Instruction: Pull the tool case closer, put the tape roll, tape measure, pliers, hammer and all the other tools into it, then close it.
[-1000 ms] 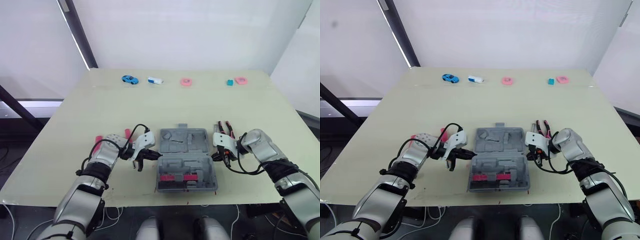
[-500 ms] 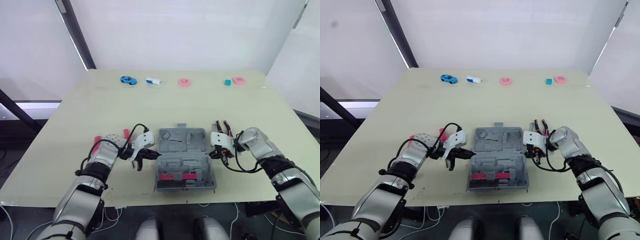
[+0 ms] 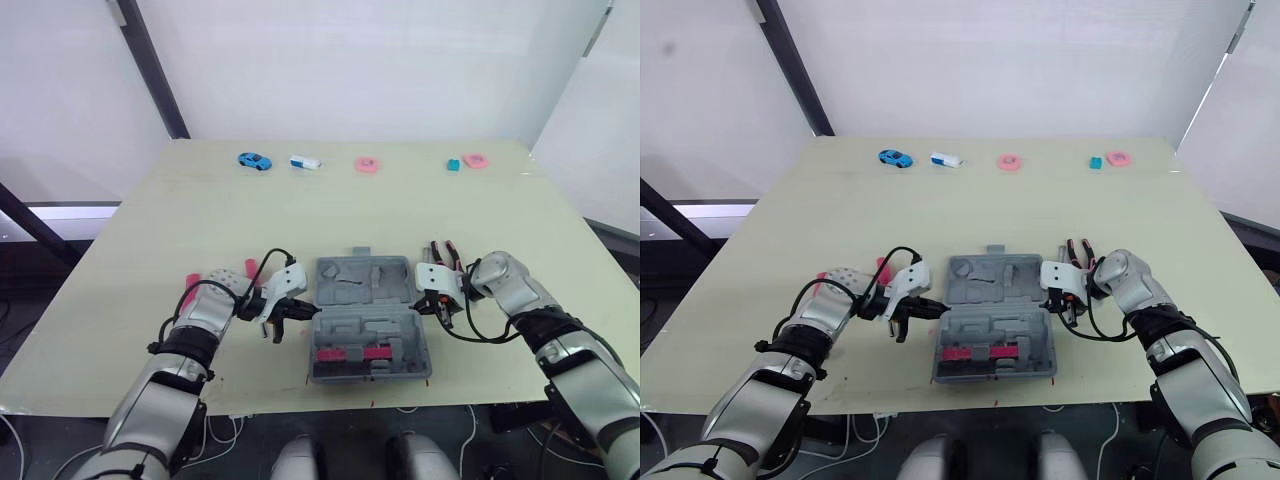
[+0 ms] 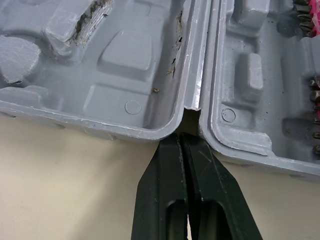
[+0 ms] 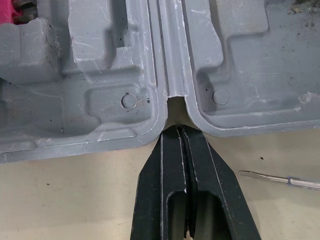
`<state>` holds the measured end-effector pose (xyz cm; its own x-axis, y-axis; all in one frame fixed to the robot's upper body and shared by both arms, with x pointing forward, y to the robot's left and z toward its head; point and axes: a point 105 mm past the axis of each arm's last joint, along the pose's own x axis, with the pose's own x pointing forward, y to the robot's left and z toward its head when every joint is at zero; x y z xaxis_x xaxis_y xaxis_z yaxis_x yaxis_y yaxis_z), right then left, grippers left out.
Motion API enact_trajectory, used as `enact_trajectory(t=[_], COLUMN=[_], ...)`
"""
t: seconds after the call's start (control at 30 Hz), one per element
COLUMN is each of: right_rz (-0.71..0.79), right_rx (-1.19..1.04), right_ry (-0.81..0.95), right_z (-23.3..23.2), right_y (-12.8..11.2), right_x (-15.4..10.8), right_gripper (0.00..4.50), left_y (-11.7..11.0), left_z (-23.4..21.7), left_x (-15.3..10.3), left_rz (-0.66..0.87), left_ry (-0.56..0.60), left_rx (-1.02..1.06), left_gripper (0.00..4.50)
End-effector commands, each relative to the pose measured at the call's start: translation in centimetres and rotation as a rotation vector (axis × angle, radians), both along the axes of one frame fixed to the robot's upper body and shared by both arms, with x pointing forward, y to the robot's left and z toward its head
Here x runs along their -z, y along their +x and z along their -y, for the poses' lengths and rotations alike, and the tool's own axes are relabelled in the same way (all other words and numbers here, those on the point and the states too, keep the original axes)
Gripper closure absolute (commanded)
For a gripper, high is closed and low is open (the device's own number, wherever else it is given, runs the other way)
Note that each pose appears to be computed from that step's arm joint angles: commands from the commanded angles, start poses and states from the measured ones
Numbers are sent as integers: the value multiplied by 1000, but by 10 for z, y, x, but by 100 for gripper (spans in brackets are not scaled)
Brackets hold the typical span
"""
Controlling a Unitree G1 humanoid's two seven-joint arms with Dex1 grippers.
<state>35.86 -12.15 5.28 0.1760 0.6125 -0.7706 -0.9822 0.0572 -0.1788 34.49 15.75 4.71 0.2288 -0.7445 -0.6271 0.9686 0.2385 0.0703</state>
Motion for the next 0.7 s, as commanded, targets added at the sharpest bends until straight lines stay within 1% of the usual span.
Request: enact_trajectory(t=[0.03, 0.7], right_rz=[-12, -64], right_rx=[-36, -36], right_ry=[9, 6], right_z=[-12, -8], right_y=[-7, -29], right_x=[5, 11], right_gripper=[448, 448], left_y=[-3, -23], left_z=[3, 0], left_x=[-4, 5], left_rz=[14, -28], left_ry=[-13, -20], left_rx=[19, 6], left_gripper=[439, 439])
